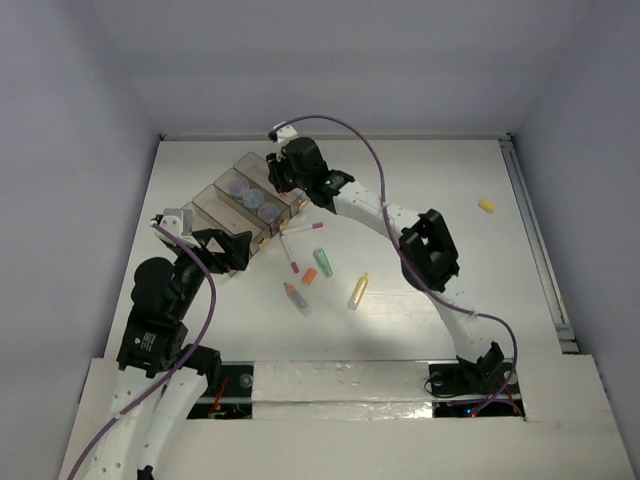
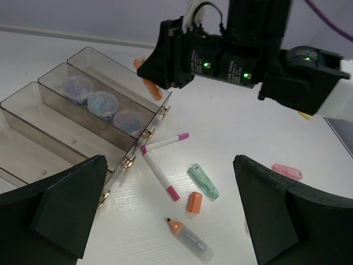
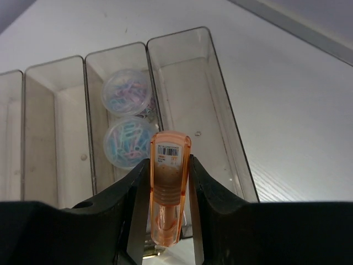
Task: Sort the stationery into containers
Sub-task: Place the stationery in the storage box, then pick up the stationery from the center of the board.
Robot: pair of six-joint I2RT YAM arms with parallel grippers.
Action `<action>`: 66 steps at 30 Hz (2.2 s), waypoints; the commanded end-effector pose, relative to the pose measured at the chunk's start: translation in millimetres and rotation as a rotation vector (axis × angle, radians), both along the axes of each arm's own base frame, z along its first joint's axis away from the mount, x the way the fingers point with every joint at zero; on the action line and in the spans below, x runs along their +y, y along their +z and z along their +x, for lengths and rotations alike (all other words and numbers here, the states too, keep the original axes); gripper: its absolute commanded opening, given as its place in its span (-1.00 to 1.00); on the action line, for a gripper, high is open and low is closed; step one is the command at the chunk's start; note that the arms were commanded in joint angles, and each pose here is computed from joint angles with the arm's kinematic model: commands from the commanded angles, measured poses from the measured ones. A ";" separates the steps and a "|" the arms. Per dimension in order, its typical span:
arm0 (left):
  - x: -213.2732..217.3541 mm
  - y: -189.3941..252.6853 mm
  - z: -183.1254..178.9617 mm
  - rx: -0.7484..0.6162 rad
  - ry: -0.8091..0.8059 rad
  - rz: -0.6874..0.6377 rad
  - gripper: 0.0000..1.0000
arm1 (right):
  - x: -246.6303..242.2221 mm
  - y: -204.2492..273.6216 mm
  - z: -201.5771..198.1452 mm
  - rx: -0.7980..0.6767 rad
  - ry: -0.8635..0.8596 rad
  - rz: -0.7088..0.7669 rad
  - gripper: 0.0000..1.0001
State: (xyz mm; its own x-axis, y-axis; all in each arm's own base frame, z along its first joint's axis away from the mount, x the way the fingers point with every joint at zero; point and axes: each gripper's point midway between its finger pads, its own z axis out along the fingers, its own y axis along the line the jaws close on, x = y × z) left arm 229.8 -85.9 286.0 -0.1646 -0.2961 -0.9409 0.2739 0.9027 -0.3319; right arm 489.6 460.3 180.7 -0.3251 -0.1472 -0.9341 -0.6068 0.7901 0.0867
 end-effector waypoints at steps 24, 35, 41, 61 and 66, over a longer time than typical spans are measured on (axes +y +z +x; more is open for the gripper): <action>1.4 9.0 1.8 -0.039 0.008 -0.007 0.98 | 0.4 -34.1 39.6 -0.077 0.067 -0.125 -0.31; 0.8 8.3 2.4 -0.038 0.005 -0.005 0.98 | -9.4 9.0 30.6 -0.119 0.053 -0.086 0.55; -0.3 10.1 1.3 -0.043 -0.002 -0.007 0.98 | -47.1 27.4 -17.7 -0.085 0.011 0.022 0.11; -0.9 14.9 -3.5 -0.069 -0.013 -0.012 0.98 | -138.4 -72.0 -181.9 0.348 -0.066 -0.100 -0.74; -0.4 15.2 -3.9 -0.070 -0.010 -0.015 0.98 | -126.9 -99.3 -185.3 0.396 -0.055 -0.154 -0.50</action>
